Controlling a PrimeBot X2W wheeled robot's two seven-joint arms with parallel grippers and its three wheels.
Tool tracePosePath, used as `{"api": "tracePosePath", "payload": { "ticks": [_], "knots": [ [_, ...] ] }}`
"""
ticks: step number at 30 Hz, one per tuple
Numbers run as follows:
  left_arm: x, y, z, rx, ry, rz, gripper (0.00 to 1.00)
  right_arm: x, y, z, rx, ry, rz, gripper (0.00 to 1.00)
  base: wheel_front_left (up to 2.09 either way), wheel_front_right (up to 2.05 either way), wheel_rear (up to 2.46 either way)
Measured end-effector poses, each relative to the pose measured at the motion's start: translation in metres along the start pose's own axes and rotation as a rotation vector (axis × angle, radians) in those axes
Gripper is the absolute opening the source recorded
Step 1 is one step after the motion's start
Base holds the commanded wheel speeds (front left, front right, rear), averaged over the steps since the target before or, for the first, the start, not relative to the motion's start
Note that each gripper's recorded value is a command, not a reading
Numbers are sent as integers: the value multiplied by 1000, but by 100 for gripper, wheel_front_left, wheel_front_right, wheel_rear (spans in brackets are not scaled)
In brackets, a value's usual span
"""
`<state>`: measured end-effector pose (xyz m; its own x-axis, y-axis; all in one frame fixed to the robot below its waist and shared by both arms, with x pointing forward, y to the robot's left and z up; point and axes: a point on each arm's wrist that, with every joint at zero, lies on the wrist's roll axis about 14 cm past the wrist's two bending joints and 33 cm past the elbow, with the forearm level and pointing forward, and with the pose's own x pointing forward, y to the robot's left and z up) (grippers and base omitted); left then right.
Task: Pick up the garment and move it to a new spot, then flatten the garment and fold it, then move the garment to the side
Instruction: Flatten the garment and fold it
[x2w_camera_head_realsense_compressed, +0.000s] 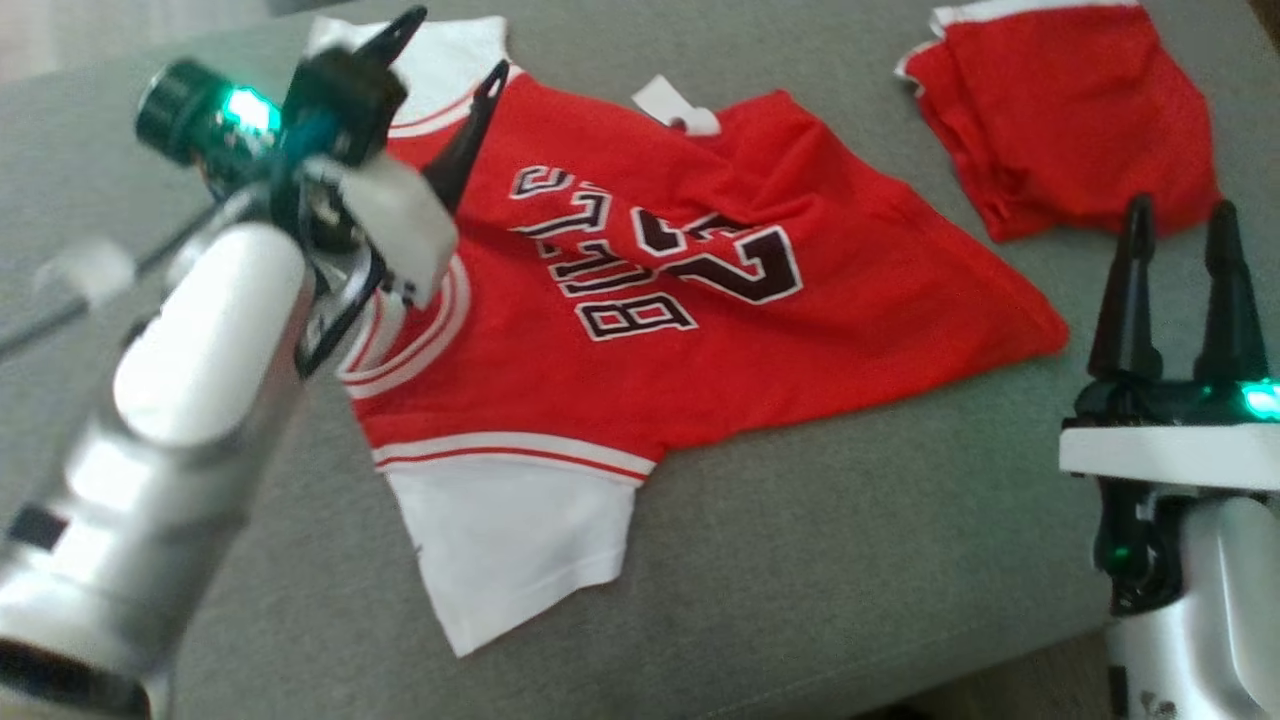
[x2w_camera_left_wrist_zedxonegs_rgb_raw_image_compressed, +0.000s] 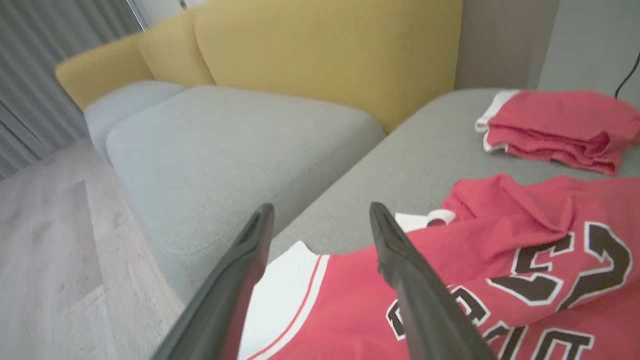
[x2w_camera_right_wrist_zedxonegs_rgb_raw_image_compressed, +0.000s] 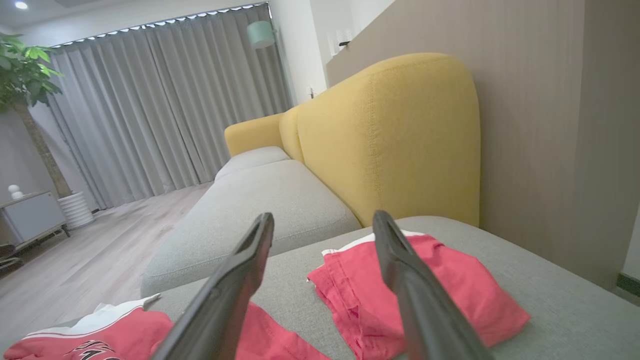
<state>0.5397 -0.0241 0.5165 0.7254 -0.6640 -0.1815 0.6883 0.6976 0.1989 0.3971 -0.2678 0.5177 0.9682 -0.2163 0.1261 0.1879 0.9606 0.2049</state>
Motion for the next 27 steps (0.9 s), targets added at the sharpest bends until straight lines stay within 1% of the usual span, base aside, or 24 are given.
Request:
{"api": "tracePosePath", "payload": {
  "ticks": [2,4,6,9,11,14,19,27],
  "knots": [
    [15,-8,-10,27,99,-56,100,1,-2,0,4,0,-7,100,0,0,0],
    [22,-31,-31,76,217,-160,100,0,-5,0,11,3,-17,100,0,0,0],
    [22,-50,-54,97,319,-259,100,-3,-10,-1,17,10,-30,100,0,0,0],
    [21,-58,-82,142,438,-343,100,-9,-19,-4,19,26,-59,100,0,0,0],
    [24,-55,-91,173,478,-369,100,-12,-24,-7,18,36,-76,100,0,0,0],
    [38,-51,-91,209,484,-390,100,-15,-33,-7,16,42,-105,100,0,0,0],
    [52,-59,-98,206,505,-429,100,-20,-43,-8,1,53,-135,100,0,0,0],
    [52,-68,-122,249,609,-466,100,-24,-47,-12,0,73,-151,100,0,0,0]
  ]
}}
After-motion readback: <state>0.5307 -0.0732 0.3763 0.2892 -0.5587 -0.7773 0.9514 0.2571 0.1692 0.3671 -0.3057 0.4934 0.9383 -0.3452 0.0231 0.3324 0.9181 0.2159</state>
